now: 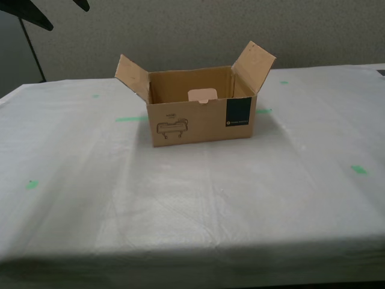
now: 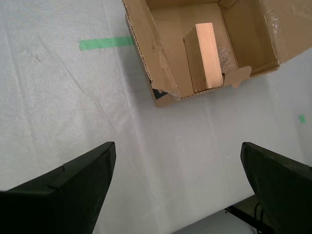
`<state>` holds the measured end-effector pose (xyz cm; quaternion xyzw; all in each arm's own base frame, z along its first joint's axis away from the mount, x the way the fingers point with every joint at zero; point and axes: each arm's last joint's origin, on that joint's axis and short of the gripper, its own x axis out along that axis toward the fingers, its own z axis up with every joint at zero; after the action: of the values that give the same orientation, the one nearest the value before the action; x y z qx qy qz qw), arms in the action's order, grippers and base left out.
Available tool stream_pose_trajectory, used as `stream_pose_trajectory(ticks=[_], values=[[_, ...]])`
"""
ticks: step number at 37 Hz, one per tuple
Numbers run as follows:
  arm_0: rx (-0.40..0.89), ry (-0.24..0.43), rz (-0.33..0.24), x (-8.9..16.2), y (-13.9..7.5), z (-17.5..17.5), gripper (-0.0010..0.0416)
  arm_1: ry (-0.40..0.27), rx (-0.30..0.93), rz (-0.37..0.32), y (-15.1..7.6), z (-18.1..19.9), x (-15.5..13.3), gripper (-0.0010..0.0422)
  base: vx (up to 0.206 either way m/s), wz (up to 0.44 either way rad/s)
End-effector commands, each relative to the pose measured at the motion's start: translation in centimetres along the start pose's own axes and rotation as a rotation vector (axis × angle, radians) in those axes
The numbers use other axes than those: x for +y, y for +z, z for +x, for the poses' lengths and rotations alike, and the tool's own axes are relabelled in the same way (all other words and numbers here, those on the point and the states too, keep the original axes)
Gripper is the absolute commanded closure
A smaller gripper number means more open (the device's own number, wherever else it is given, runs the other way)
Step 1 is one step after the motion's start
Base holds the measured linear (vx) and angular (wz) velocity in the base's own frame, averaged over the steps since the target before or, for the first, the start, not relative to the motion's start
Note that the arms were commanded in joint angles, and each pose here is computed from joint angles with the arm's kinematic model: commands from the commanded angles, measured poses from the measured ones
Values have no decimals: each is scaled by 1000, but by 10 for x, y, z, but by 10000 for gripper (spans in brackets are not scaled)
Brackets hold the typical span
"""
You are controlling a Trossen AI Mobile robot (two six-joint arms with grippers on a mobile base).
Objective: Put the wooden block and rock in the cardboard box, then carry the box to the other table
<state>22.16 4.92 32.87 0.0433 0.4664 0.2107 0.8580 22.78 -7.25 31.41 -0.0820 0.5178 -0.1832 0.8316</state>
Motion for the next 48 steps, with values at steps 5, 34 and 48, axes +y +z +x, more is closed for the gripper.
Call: stream_pose_trajectory(ticks=[5,34,48], values=[[-2,-3,-2,0,0,0,7,1,-1,3,0,0,0,62,0,0],[-5,-4,-2,0,1,0,7,0,-1,-2,0,0,0,62,0,0],[-5,-3,-2,0,1,0,7,0,-1,-2,0,0,0,62,0,0]])
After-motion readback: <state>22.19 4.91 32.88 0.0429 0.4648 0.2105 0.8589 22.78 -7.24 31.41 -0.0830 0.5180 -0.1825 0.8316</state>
